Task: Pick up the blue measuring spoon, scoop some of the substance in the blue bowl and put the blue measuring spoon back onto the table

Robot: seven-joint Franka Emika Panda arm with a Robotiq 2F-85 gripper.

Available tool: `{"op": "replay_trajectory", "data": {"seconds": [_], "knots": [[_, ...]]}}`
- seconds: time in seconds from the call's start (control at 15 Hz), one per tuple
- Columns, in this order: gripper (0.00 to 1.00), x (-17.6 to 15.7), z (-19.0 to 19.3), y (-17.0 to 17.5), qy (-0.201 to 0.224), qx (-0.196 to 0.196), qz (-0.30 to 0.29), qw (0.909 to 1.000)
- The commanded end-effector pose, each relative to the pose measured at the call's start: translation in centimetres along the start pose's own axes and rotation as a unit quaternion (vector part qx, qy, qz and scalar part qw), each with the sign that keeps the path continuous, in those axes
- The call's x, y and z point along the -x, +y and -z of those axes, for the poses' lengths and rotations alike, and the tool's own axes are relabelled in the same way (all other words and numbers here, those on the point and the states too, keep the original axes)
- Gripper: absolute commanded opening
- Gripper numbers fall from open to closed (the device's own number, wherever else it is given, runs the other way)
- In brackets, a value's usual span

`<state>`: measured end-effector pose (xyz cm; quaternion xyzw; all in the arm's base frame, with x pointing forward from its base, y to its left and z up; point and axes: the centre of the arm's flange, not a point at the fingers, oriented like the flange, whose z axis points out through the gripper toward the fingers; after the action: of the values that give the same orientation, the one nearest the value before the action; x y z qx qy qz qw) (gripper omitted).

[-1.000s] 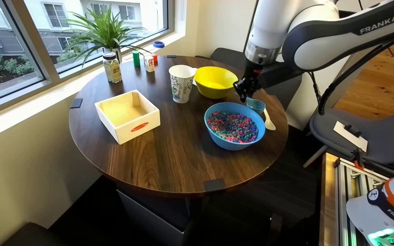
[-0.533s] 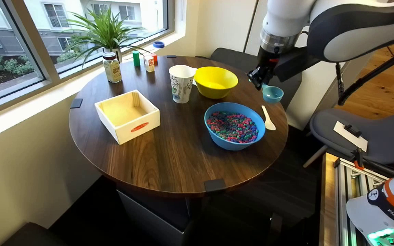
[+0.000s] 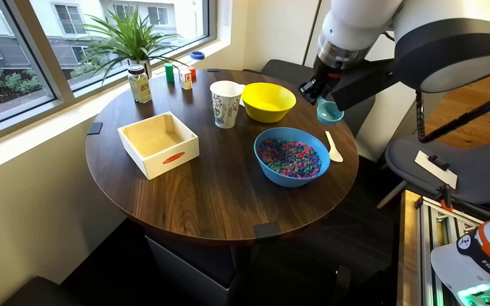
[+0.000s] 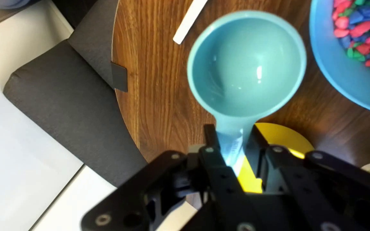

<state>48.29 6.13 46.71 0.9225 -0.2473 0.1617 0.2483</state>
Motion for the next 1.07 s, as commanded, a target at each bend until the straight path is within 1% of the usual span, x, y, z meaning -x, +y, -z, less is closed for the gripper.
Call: {"op": "replay_trajectory", "data": {"seconds": [0.0, 0.13, 0.2, 0.33, 0.67, 0.73, 0.8, 1.0], "knots": [[0.06, 0.3, 0.5, -3.5, 0.029, 0.024, -0.023, 0.999], [0.06, 0.6, 0.8, -4.9, 0.046, 0.027, -0.029, 0.9982], [0.26, 0.7, 0.7, -3.0, 0.036, 0.008, -0.019, 0.9991], [0.26, 0.9, 0.7, -4.1, 0.042, 0.01, -0.021, 0.9988], [0.26, 0.8, 0.7, -4.3, 0.041, 0.012, -0.022, 0.9988], [0.06, 0.8, 0.7, -4.3, 0.041, 0.012, -0.022, 0.9988], [0.06, 0.8, 0.7, -4.7, 0.051, 0.022, -0.025, 0.9981], [0.06, 1.5, 1.5, -6.5, 0.086, 0.025, -0.008, 0.9959]]}}
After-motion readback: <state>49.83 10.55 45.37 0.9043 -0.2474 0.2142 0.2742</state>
